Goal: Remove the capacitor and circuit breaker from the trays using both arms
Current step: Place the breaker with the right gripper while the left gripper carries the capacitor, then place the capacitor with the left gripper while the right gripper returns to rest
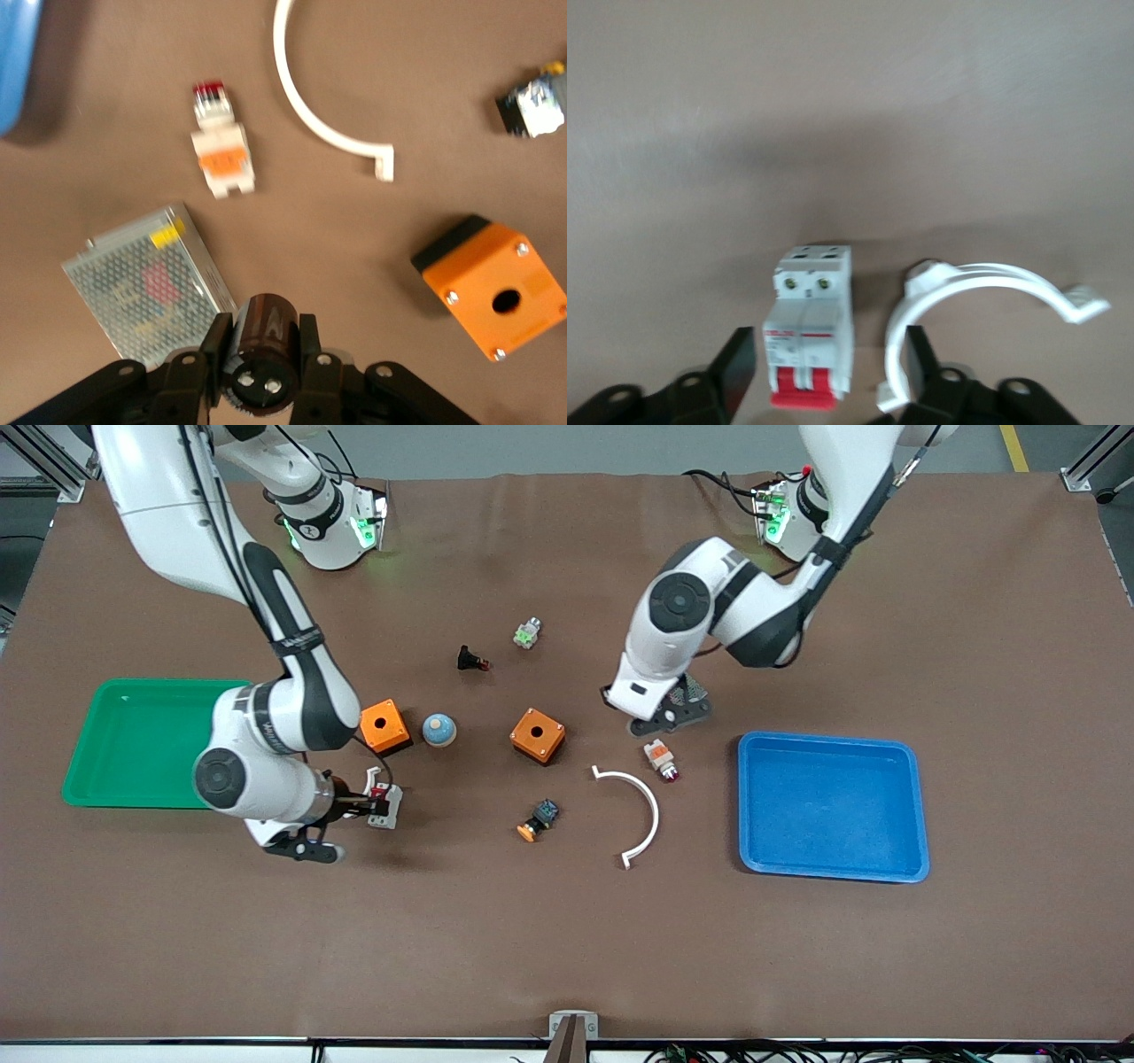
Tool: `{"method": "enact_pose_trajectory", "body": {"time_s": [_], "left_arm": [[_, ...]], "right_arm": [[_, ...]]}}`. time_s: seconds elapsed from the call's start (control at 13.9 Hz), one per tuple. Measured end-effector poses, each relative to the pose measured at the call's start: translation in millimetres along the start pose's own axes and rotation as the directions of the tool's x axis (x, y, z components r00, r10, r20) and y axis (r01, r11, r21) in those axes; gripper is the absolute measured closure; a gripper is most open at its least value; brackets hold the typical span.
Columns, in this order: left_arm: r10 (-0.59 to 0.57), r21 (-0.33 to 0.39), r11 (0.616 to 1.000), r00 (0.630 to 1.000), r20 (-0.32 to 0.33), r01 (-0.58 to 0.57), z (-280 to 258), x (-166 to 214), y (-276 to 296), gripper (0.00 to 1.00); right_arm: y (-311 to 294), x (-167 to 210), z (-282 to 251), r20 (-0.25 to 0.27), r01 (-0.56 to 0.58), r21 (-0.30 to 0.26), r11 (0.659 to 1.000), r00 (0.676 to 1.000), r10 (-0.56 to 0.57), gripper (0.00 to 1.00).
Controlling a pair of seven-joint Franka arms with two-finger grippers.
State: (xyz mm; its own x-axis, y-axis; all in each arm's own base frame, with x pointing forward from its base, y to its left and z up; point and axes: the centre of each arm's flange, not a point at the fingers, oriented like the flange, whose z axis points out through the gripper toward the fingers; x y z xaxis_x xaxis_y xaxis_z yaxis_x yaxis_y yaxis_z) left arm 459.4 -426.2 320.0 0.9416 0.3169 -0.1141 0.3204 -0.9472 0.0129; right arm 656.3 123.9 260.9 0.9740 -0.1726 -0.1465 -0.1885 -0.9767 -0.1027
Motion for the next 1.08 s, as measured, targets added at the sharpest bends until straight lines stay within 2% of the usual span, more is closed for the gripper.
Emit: {"method": "enact_pose_trajectory", "body": {"time_s": [0.14, 0.29, 0.43, 0.65, 0.86, 1.08], "left_arm": [[-0.035, 0.003, 0.999, 0.999, 0.004, 0.035, 10, -27, 15, 0.65], [-0.062, 0.003, 0.998, 0.998, -0.006, 0.062, 24, -45, 25, 0.65], [-0.095, 0.011, 0.995, 0.995, -0.043, 0.096, 46, -50, 30, 0.65], [-0.127, -0.002, 0.992, 0.989, -0.077, 0.127, 89, -38, 32, 0.65], [-0.144, 0.003, 0.99, 0.987, -0.069, 0.144, 118, -20, 32, 0.65], [-0.143, 0.019, 0.989, 0.987, -0.077, 0.145, 137, -7, 30, 0.65]], "right_arm": [[40, 10, -57, -0.022, 0.034, 0.022, 0.999, 0.999, -0.033, 0.0], [86, 3, -123, -0.039, 0.064, 0.037, 0.997, 0.997, -0.062, 0.0], [116, -12, -175, -0.056, 0.092, 0.037, 0.995, 0.994, -0.09, 0.0], [122, -44, -234, -0.072, 0.147, -0.051, 0.988, 0.986, -0.151, 0.0], [131, -71, -271, -0.067, 0.153, -0.074, 0.985, 0.985, -0.158, 0.0], [142, -88, -297, -0.085, 0.151, -0.116, 0.982, 0.983, -0.161, 0.0]]}}
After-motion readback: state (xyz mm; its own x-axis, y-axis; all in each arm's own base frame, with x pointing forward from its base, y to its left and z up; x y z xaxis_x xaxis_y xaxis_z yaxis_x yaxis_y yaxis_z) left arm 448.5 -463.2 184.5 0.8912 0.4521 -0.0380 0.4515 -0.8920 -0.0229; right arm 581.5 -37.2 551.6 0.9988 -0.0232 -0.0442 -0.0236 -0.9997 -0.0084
